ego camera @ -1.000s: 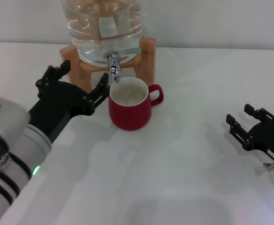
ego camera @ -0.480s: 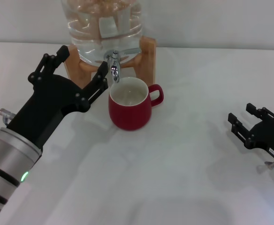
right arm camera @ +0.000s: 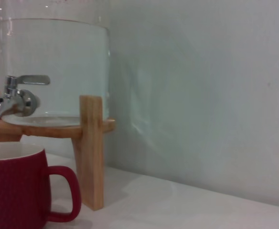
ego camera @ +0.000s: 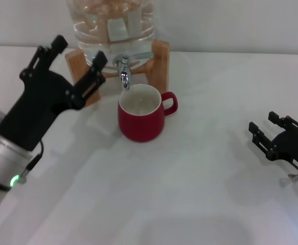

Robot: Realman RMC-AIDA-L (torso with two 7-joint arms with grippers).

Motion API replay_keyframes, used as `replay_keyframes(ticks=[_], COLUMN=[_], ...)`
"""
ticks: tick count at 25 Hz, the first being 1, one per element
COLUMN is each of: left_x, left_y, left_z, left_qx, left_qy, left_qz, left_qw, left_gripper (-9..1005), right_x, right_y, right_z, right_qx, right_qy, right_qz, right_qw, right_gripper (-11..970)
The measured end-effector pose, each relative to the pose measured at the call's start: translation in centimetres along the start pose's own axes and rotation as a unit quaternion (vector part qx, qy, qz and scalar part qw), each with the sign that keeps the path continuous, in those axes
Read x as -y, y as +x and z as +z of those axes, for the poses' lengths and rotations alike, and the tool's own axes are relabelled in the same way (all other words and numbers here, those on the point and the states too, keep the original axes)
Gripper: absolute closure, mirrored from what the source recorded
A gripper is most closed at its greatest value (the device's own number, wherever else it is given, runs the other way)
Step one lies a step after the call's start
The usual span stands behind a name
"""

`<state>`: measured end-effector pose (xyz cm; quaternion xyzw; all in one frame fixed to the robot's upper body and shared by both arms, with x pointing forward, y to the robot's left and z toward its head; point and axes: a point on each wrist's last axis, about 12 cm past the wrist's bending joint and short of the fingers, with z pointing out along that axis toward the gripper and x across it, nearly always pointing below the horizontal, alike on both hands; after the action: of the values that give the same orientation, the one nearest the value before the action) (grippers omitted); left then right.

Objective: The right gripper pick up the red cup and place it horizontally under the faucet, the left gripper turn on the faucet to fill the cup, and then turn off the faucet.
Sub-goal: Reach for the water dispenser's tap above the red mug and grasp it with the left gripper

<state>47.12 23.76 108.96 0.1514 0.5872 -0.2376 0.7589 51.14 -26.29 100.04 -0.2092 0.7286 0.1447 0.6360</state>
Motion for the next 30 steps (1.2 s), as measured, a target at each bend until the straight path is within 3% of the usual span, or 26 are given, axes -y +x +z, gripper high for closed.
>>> replay_keyframes(ticks=[6,14,30], left_x=[-0.6,0.2,2.1], left_y=[0.8,0.8,-1.8], left_z=[2.7,4.8,5.5], left_qx=[0.007,-0.013,-0.159], left_qy=[0.055,0.112,0.152], left_qz=[-0.004,0.032,0.029], left_qw=[0.998,0.993,0.975], left_gripper=[121,121,121], right_x=[0.1,0.4,0.7], right_y=[0.0,0.0,0.1], right_z=[0.1,0.0,0.0], right_qx=[-0.001,0.001,-0.005], right_qy=[0.006,0.017,0.021], right_qz=[0.003,0.008,0.004], right_qw=[1.0,1.0,1.0], right_gripper=[416,417,417])
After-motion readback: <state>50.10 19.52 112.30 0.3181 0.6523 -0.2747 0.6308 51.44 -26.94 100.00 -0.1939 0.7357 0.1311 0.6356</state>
